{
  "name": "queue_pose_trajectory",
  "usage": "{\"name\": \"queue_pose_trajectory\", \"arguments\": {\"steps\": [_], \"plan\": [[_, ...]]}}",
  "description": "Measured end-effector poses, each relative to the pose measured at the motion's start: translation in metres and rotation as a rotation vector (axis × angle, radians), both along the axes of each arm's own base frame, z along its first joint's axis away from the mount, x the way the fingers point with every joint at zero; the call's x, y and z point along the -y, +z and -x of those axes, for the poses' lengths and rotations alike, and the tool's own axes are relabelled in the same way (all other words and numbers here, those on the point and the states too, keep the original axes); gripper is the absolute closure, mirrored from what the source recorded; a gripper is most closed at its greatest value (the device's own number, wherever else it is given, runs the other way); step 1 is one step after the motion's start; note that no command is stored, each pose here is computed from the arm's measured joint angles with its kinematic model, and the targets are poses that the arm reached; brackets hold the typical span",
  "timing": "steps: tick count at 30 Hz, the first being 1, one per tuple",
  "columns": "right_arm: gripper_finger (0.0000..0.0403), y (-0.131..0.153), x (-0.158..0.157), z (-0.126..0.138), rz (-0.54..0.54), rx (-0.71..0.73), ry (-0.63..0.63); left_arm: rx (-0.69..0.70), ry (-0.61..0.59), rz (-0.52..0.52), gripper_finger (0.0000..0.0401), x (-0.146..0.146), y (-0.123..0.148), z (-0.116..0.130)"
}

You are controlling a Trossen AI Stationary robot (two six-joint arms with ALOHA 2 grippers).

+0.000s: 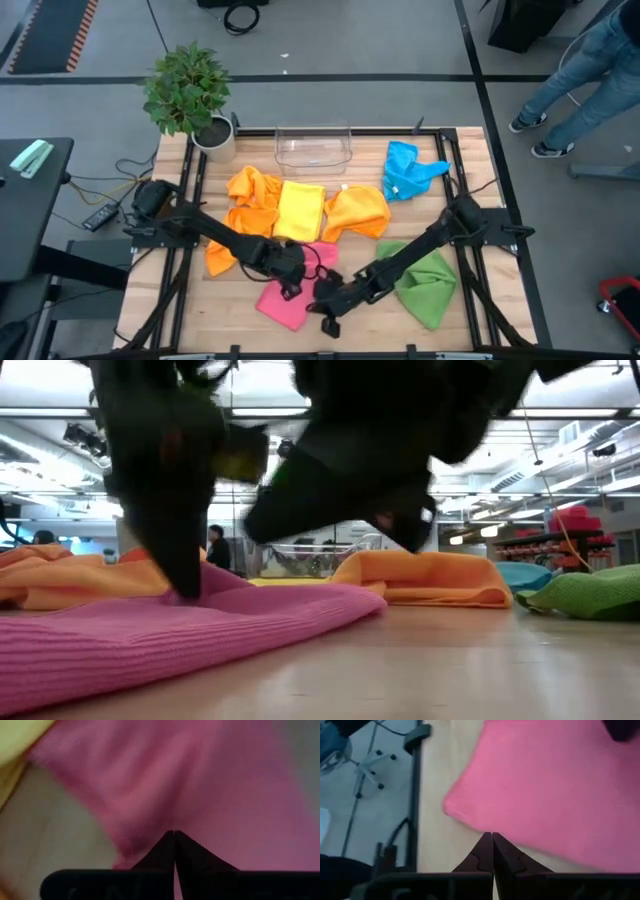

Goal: Fold microfiber towels
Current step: Fold the pink microfiber cloth

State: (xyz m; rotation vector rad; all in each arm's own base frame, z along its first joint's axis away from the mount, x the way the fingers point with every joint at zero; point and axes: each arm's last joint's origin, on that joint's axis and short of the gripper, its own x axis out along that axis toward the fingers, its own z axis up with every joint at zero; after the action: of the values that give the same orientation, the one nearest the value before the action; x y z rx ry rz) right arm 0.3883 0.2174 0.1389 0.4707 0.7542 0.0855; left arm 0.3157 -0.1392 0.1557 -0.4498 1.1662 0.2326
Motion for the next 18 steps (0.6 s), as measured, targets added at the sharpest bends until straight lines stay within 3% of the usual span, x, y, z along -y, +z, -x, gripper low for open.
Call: {"name": "queue_pose_trajectory", "arguments": {"steps": [5, 13, 18], "plan": [[0.0399, -0.002, -0.013, -0.022, 0.0, 0.015, 0.042, 0.079, -0.199, -0.046, 0.0393, 0.006, 0.018, 0.003], [0.0399, -0.024, -0.029, -0.046, -0.023, -0.029, 0.027, -0.005, -0.266, -0.153, 0.0385, -0.013, 0.007, 0.002], [0.0399, -0.029, -0.036, -0.036, 0.047, -0.181, 0.038, -0.011, -0.315, -0.157, 0.0395, -0.009, 0.006, 0.004]]}}
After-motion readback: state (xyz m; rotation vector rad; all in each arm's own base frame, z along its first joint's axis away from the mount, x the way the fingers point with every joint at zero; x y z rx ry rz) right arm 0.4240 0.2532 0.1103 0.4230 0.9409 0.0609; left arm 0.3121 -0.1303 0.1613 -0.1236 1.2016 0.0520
